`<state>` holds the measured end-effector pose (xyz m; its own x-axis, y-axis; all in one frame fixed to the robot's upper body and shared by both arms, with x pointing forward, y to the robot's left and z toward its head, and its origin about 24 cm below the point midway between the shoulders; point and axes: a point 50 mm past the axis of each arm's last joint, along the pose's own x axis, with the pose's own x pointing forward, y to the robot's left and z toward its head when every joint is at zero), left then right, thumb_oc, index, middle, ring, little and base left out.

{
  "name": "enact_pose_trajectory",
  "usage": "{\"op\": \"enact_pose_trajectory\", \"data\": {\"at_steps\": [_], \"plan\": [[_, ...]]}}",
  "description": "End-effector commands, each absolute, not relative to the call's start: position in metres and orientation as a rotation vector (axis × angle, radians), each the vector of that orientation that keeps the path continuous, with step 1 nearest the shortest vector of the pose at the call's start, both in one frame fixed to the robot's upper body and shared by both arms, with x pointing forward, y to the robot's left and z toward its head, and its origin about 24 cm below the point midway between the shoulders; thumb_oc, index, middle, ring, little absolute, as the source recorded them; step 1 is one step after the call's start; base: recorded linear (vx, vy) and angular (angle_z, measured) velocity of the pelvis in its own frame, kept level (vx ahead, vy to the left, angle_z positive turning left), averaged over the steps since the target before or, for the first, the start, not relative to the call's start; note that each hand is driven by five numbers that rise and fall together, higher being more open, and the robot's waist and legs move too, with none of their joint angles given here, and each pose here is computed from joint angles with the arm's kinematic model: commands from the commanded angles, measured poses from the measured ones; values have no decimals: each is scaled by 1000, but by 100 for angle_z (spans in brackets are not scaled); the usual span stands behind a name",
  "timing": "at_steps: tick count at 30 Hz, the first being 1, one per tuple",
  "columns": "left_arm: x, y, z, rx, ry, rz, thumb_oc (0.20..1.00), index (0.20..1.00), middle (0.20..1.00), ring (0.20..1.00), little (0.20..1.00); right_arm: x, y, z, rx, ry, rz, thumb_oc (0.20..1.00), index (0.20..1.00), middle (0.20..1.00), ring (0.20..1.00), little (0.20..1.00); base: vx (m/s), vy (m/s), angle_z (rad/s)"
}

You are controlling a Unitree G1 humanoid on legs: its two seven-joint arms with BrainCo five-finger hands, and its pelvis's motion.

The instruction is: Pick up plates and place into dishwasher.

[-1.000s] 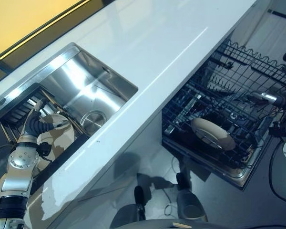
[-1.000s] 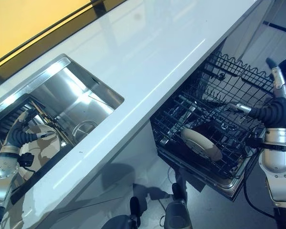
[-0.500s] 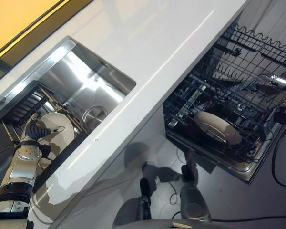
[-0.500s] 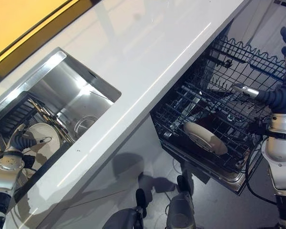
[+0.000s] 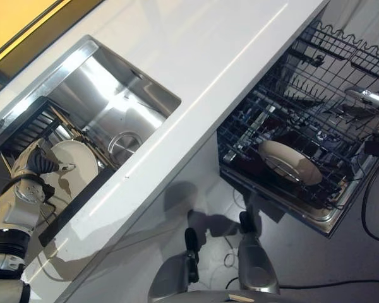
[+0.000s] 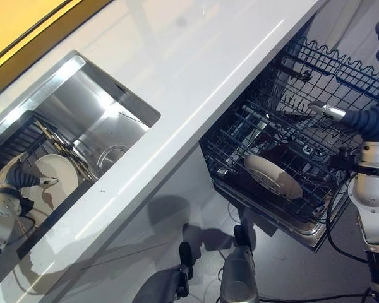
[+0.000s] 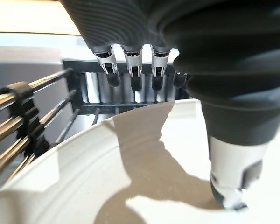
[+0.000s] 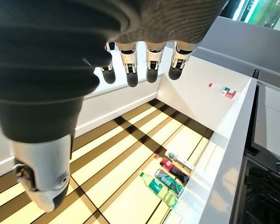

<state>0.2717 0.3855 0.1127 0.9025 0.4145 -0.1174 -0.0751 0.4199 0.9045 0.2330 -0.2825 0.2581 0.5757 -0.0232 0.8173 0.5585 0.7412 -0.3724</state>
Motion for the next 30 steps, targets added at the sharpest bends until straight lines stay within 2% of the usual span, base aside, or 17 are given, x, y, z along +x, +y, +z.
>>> {"op": "enact_pose_trajectory", "data": {"at_steps": [1, 6, 13, 23, 24, 25, 26, 30], "plan": [[277, 370, 119, 1010, 311, 76, 1000, 1000, 1000, 1000, 1000, 227, -272, 280, -654, -1020, -327, 1000, 1000, 1000, 1000, 1000, 11, 39, 1], [275, 351, 112, 909, 356, -176, 1000, 1000, 1000, 1000, 1000, 225, -272, 281, -669, -1020, -310, 1000, 1000, 1000, 1000, 1000, 12, 39, 1], [269, 340, 104, 728, 486, -392, 1000, 1000, 1000, 1000, 1000, 227, -275, 283, -667, -999, -295, 1000, 1000, 1000, 1000, 1000, -1, -3, 1], [255, 352, 101, 800, 693, -478, 1000, 1000, 1000, 1000, 1000, 226, -276, 282, -648, -986, -290, 1000, 1000, 1000, 1000, 1000, -19, -46, 3], [254, 352, 103, 798, 694, -488, 605, 605, 605, 605, 605, 225, -277, 281, -645, -983, -293, 1000, 1000, 1000, 1000, 1000, -8, -61, 12], [253, 352, 104, 797, 694, -490, 542, 542, 542, 542, 542, 225, -278, 281, -643, -982, -292, 1000, 1000, 1000, 1000, 1000, -3, -78, 13], [252, 352, 108, 799, 689, -497, 200, 200, 200, 200, 200, 224, -279, 280, -640, -978, -297, 1000, 1000, 1000, 1000, 1000, -6, -90, 11], [248, 352, 118, 811, 676, -505, 200, 200, 200, 200, 200, 220, -284, 275, -620, -965, -308, 1000, 1000, 1000, 1000, 1000, 0, -109, 16]]}}
